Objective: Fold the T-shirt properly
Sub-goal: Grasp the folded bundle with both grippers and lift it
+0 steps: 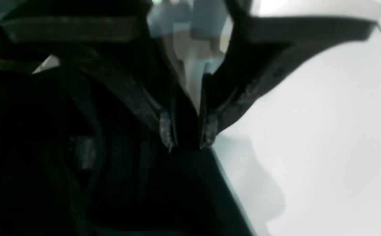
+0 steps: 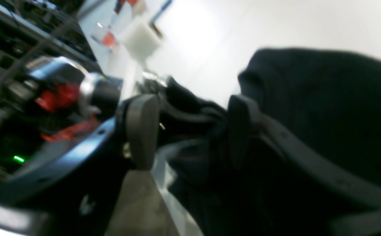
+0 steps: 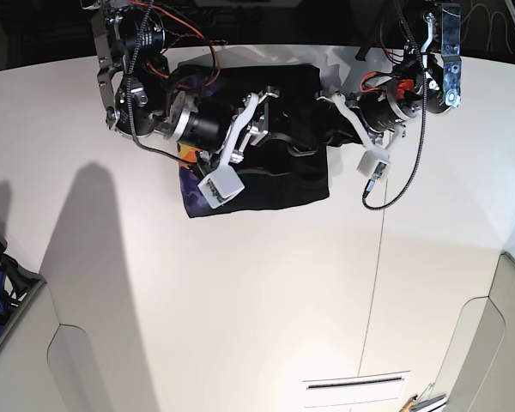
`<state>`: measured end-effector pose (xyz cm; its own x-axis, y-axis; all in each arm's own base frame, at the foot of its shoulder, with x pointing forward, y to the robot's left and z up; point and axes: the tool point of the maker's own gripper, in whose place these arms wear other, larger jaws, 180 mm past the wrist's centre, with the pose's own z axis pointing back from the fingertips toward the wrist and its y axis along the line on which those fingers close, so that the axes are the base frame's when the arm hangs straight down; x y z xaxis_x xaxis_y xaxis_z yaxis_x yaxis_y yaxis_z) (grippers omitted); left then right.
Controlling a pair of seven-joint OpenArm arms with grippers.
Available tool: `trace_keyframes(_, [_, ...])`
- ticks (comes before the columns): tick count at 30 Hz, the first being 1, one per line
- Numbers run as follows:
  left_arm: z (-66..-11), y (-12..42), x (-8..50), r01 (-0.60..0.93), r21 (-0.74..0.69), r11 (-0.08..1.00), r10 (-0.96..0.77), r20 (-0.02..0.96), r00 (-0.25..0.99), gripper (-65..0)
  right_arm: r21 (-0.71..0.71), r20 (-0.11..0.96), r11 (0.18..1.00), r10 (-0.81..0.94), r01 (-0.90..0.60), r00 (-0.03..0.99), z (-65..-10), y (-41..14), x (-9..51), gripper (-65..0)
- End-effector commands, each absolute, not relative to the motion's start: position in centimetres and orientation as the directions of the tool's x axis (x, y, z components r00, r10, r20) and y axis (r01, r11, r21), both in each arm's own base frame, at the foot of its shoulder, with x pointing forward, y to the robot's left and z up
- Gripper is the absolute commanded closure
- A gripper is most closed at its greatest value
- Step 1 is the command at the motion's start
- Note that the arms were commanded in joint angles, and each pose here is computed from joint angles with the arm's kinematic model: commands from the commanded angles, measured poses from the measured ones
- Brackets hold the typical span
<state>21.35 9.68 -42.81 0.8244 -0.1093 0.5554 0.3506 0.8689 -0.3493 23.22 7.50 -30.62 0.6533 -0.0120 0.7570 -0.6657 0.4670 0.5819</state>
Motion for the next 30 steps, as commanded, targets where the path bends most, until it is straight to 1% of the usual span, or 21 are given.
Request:
trace_keyframes(1, [-43.2,10.4,20.8,0.348,-0.312,0.884,-0.145,0.524,0.839,-13.1,0.582,0.781,0.43,-0.058,-0.69,0.622,-28.7,7.9,23.9,-33.7])
trace_keyframes(3, [-42.6,10.5,21.1,0.354,-0.301,0.885,-0.149,0.539,0.829,-13.1,0.587,0.781,0.41,-0.058,-0.698,0.622,-28.1,8.0,24.0,-33.7])
trace_keyframes(6, [-41.1,11.3,22.0,0.353,-0.27,0.896,-0.147,0.571,0.808,-13.1,0.565,0.795,0.416,-0.046,-0.712,0.605,-27.8,8.0,24.6,-33.6])
trace_keyframes(8, [-39.8,12.4,22.8,0.34,-0.24,0.909,-0.134,0.604,0.786,-13.1,0.536,0.812,0.432,-0.028,-0.725,0.583,-27.6,7.8,25.3,-33.6])
trace_keyframes(12, [-36.0,14.8,24.6,0.303,-0.182,0.935,-0.097,0.694,0.714,-13.1,0.444,0.849,0.494,0.036,-0.747,0.528,-27.5,6.9,27.4,-33.6])
trace_keyframes(16, [-31.4,15.1,25.7,0.313,-0.191,0.93,-0.047,0.786,0.617,-13.1,0.386,0.869,0.541,0.058,-0.747,0.491,-27.0,5.7,29.2,-33.4])
trace_keyframes(18, [-29.6,14.3,25.7,0.355,-0.207,0.912,-0.039,0.816,0.577,-13.1,0.38,0.874,0.549,0.052,-0.745,0.484,-26.7,5.4,29.6,-33.3])
trace_keyframes(19, [-29.0,13.8,25.6,0.377,-0.215,0.901,-0.038,0.826,0.562,-13.1,0.377,0.874,0.55,0.056,-0.745,0.484,-26.7,5.3,29.7,-31.0])
trace_keyframes(20, [-28.6,13.2,25.3,0.397,-0.23,0.889,-0.034,0.83,0.556,-13.1,0.374,0.872,0.552,0.064,-0.745,0.485,-26.8,5.3,29.7,-26.5])
trace_keyframes(21, [-28.4,12.7,24.9,0.417,-0.251,0.874,-0.026,0.831,0.556,-13.1,0.368,0.87,0.557,0.076,-0.744,0.487,-27.0,5.2,29.7,-20.1])
trace_keyframes(23, [-28.3,11.6,24.0,0.449,-0.301,0.841,-0.008,0.824,0.567,-13.1,0.333,0.869,0.586,0.113,-0.739,0.481,-27.7,4.8,29.9,-3.6])
trace_keyframes(24, [-28.5,11.1,23.4,0.461,-0.325,0.825,-0.001,0.816,0.578,-13.1,0.31,0.868,0.604,0.137,-0.735,0.478,-28.1,4.5,30.1,0.0])
trace_keyframes(27, [-28.6,8.9,21.6,0.509,-0.403,0.761,0.022,0.8,0.6,-13.1,0.272,0.857,0.635,0.182,-0.723,0.482,-29.2,3.9,30.4,0.0])
trace_keyframes(30, [-28.9,5.9,19.6,0.562,-0.47,0.681,0.015,0.776,0.631,-13.1,0.303,0.835,0.637,0.182,-0.708,0.52,-30.7,3.8,30.4,0.0])
